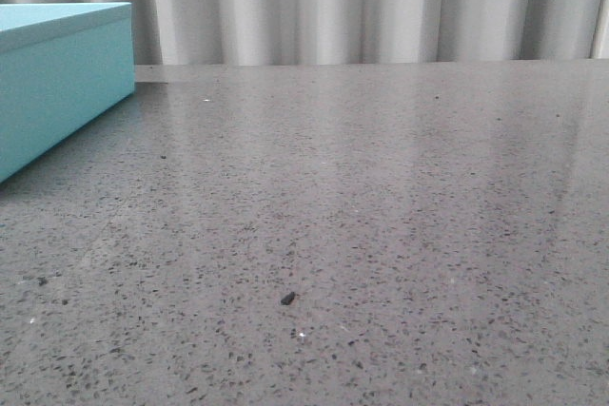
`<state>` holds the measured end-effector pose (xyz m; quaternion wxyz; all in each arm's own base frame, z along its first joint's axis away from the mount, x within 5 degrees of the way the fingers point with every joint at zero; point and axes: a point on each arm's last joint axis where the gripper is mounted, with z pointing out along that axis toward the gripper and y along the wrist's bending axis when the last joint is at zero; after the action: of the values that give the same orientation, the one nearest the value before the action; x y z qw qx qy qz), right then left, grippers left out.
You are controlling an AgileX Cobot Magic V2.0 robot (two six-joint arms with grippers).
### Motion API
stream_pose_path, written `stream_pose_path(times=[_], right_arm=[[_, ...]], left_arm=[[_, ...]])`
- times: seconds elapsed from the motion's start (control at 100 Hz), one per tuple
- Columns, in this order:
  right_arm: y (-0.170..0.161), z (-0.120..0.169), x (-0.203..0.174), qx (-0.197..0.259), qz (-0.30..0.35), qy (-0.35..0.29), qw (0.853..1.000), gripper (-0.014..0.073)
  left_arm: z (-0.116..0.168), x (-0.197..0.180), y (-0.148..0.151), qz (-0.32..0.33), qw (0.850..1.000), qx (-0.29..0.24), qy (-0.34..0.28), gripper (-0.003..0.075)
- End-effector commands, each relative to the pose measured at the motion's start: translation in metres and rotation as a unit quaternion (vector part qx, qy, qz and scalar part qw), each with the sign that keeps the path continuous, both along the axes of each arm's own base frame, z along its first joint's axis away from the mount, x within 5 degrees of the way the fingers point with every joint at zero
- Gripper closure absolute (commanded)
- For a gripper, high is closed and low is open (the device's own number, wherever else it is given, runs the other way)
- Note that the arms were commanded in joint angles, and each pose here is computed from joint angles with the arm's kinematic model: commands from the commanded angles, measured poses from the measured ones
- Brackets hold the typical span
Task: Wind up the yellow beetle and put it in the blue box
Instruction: 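Open the left gripper to release the car and raise it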
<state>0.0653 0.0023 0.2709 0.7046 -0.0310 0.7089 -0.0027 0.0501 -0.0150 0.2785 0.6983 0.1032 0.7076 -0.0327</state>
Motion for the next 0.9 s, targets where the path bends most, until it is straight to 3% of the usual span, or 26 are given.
stream_pose_path(times=[0.0, 0.67, 0.89], right_arm=[[0.000, 0.017, -0.001, -0.007, 0.002, -0.056, 0.998, 0.0636], [0.000, 0.017, -0.001, -0.007, 0.002, -0.056, 0.998, 0.0636], [0.000, 0.017, -0.001, -0.007, 0.002, -0.056, 0.998, 0.0636]], left_arm=[[0.014, -0.001, 0.002, 0.005, 0.999, -0.020, -0.037, 0.0741], [0.014, 0.000, 0.002, 0.012, 0.999, -0.020, -0.041, 0.0741], [0.002, 0.005, 0.011, 0.061, 0.993, -0.033, -0.097, 0.0741]])
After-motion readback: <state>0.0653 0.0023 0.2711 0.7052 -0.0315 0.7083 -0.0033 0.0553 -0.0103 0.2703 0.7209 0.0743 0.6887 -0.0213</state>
